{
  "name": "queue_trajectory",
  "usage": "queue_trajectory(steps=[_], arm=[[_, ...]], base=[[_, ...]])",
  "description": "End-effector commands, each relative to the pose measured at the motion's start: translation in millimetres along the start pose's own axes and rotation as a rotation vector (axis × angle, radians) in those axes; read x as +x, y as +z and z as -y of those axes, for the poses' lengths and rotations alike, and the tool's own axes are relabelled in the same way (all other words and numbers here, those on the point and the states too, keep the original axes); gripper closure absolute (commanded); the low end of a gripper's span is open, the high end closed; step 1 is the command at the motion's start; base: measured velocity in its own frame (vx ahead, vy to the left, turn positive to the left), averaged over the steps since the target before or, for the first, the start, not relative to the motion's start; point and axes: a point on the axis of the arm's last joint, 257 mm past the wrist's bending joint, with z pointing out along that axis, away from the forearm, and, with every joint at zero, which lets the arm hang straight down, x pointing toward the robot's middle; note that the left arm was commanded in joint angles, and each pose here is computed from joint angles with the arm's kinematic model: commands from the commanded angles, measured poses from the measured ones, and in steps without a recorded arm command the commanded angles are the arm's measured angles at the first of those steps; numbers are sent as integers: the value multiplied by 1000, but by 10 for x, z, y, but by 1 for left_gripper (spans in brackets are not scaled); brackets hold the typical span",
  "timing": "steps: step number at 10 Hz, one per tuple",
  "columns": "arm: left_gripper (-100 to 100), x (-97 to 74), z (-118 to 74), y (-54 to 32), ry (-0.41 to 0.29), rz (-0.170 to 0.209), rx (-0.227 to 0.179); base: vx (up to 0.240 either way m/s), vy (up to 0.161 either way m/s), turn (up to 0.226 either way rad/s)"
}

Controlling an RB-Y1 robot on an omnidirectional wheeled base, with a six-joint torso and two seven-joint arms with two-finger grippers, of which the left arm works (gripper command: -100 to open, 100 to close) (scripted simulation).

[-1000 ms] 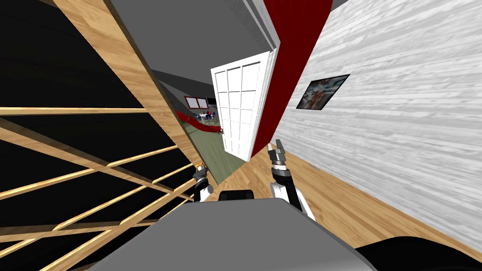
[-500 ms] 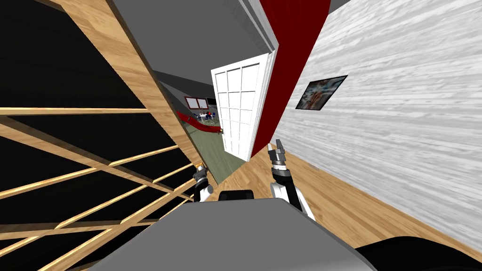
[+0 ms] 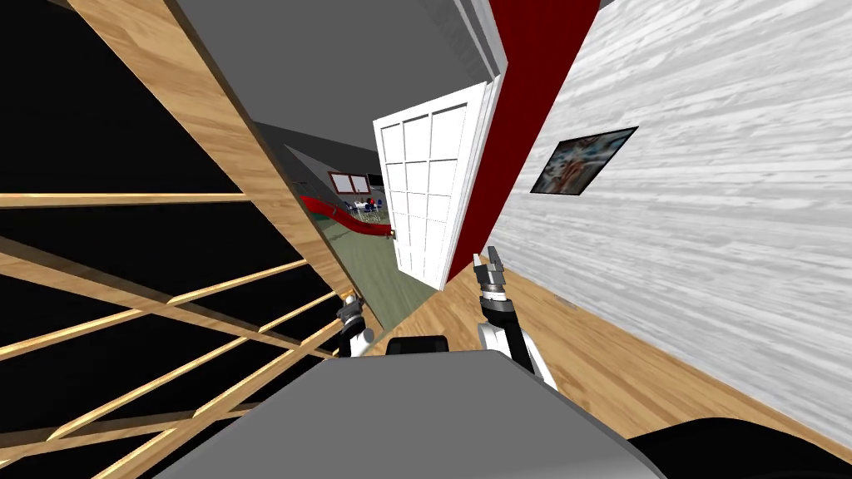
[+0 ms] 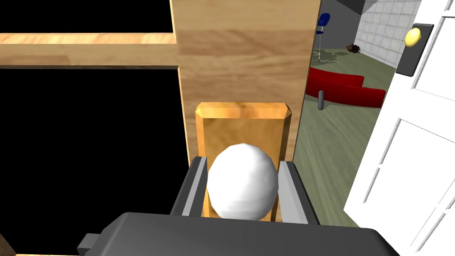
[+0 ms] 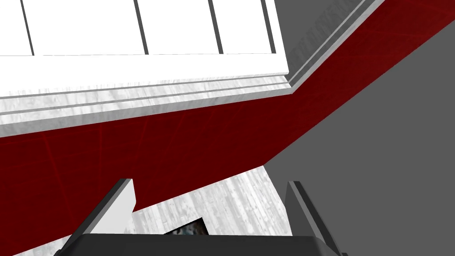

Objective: Push the door open

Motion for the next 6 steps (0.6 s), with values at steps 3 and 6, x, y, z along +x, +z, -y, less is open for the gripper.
queue_trajectory(steps=[3, 6], arm=[[100, 39, 290, 79, 1, -14, 65], [100, 37, 551, 113, -1, -13, 124]], base=[[209, 59, 49], [203, 78, 58]])
